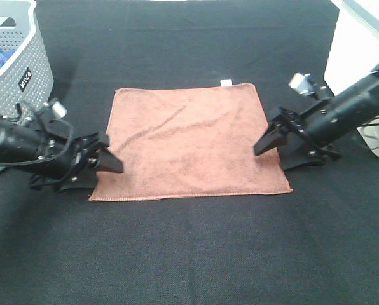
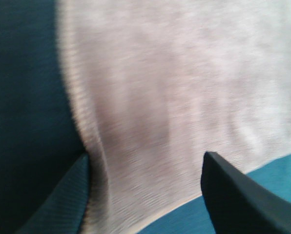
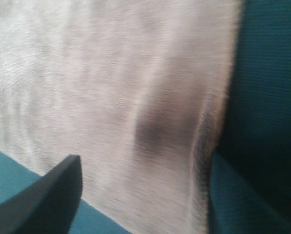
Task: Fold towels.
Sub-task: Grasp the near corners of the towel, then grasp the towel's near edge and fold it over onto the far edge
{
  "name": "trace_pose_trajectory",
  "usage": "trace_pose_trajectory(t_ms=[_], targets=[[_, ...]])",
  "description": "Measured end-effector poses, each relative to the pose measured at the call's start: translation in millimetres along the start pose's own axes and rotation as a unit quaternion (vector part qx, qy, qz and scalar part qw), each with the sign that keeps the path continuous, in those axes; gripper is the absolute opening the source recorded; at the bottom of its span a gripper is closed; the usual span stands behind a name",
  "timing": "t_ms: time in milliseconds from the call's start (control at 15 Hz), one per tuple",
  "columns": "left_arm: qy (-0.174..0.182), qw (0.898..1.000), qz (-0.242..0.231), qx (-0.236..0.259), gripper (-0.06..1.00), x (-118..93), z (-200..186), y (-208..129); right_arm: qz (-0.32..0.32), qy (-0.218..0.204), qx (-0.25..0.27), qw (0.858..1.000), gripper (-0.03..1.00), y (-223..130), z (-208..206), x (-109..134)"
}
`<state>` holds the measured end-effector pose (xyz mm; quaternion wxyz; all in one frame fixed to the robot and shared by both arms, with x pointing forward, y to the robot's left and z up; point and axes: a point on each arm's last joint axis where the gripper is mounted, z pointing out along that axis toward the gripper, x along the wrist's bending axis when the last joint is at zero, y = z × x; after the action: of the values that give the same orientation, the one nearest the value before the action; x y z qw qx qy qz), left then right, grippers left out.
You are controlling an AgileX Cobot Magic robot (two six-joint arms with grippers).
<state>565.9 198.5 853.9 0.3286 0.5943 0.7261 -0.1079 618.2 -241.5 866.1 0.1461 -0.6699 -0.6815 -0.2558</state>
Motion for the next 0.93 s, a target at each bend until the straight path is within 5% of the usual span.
trace_pose_trajectory(t_ms=[200,400,467,933], targets=[[-0.036,0.999,0.004,0.019,0.54,-9,15,3,0.009,0.008,-0.002,1.000,0.55,0,9,6],[-0.027,0.999,-0.003,0.030,0.10,-5,18,0,0.017,-0.004,0.002,1.000,0.06,-2,15,-1],[-0.025,0.999,-0.004,0.033,0.02,-5,18,0,0.024,-0.005,0.002,1.000,0.00,-2,15,-1],[-0.060,0.993,-0.023,0.096,0.01,13,-1,2,0.005,-0.022,0.015,1.000,0.00,-5,-5,11]])
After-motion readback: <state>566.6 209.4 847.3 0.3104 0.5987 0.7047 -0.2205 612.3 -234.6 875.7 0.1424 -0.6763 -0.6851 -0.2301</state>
